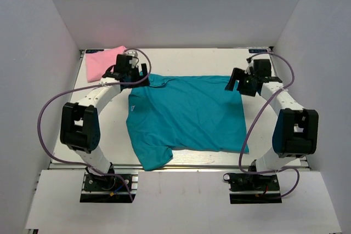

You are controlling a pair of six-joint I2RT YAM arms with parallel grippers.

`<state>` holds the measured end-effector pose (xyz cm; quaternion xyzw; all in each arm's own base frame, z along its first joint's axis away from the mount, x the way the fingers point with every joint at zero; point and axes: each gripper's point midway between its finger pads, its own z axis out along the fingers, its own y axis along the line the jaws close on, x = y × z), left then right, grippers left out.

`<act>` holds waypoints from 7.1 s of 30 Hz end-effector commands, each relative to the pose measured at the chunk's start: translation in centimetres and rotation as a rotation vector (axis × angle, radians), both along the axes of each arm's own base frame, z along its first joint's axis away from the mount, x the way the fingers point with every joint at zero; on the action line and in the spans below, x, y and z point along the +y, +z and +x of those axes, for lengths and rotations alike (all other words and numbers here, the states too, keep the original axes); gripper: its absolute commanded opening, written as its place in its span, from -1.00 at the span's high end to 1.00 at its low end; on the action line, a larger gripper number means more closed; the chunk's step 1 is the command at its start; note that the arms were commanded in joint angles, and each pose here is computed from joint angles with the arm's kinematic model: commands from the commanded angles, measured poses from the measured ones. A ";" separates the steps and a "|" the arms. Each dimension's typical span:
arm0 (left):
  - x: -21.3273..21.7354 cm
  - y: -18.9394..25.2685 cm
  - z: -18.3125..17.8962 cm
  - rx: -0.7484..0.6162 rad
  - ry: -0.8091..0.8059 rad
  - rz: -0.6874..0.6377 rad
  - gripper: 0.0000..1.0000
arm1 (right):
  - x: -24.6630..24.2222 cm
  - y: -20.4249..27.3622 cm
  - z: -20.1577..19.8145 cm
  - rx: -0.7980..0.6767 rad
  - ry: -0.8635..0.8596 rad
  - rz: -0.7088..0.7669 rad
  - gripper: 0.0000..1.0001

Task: Fold and stack the t-shirts
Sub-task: Flatten out the tshirt

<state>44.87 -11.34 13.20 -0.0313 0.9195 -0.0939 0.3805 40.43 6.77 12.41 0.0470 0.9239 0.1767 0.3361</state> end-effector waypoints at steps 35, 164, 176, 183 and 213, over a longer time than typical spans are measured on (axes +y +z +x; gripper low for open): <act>-7.7 -7.7 11.5 0.112 -0.287 -0.014 -0.99 | -0.8 -4.4 15.1 0.011 -0.026 -0.101 -0.81; -4.3 -6.8 -18.4 0.201 -0.115 0.014 1.00 | -4.6 -8.0 0.2 0.314 -0.273 -0.043 0.04; -4.4 -6.4 -18.2 0.203 -0.108 0.009 1.00 | -4.5 -8.1 1.6 0.298 -0.289 -0.019 0.38; -4.4 -6.2 -18.1 0.210 -0.094 0.013 1.00 | -4.2 -7.0 1.2 0.281 -0.269 -0.014 1.00; 5.0 38.3 -16.7 -0.934 0.178 -0.025 1.00 | -11.4 36.7 -11.2 -0.740 -0.547 -0.221 1.00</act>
